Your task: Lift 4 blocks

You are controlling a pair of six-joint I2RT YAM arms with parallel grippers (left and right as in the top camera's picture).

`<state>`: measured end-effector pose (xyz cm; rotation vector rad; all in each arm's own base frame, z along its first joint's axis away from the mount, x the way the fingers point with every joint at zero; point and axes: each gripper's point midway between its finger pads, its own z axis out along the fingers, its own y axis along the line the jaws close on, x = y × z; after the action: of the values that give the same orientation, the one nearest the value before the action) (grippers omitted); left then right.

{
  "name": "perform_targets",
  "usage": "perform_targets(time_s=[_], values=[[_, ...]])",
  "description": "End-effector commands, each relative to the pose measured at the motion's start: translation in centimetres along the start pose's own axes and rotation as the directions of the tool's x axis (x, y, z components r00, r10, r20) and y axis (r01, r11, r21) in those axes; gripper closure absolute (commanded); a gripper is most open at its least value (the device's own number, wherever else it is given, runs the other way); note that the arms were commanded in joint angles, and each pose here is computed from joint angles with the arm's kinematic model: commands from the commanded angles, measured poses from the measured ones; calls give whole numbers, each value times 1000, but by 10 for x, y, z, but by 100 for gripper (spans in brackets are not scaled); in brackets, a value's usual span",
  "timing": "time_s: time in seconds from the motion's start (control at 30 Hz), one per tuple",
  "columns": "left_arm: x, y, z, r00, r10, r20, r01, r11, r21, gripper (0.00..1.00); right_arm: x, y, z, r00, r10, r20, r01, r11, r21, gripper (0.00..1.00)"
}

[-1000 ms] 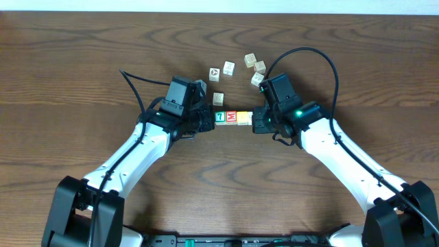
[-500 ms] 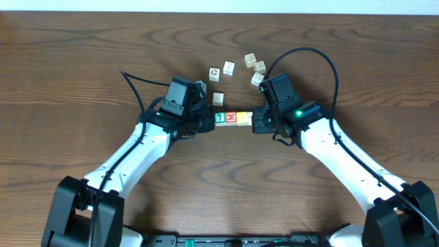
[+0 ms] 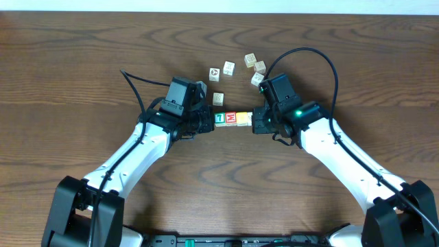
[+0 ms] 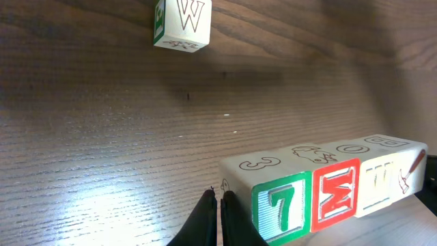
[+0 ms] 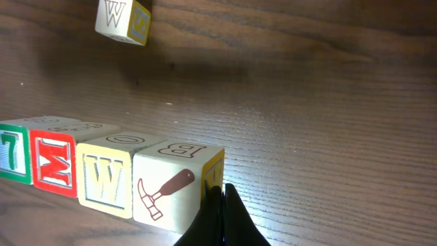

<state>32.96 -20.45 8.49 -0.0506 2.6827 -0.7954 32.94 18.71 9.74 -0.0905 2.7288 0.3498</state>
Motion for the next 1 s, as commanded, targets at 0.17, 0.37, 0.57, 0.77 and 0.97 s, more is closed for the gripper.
perform_targets(time_s=[0.17,0.37,0.57,0.77,0.97], values=[[9,-69,-15,993,104,-48,-89,965,247,93,15,71,-4,993,-87,-80,62,960,-272,99],[11,-66,-14,994,99,-55,-84,969,234,93,15,72,-4,993,-88,-79,63,960,-272,99],[17,-61,-11,993,93,-69,-75,971,226,93,14,72,-5,993,-88,-77,64,960,-274,99],[17,-60,-11,993,91,-69,-74,972,222,93,14,72,-5,994,-81,-79,56,960,-273,99],[20,-61,-9,992,99,-72,-81,973,214,93,15,73,-4,993,-85,-79,61,961,-271,99]])
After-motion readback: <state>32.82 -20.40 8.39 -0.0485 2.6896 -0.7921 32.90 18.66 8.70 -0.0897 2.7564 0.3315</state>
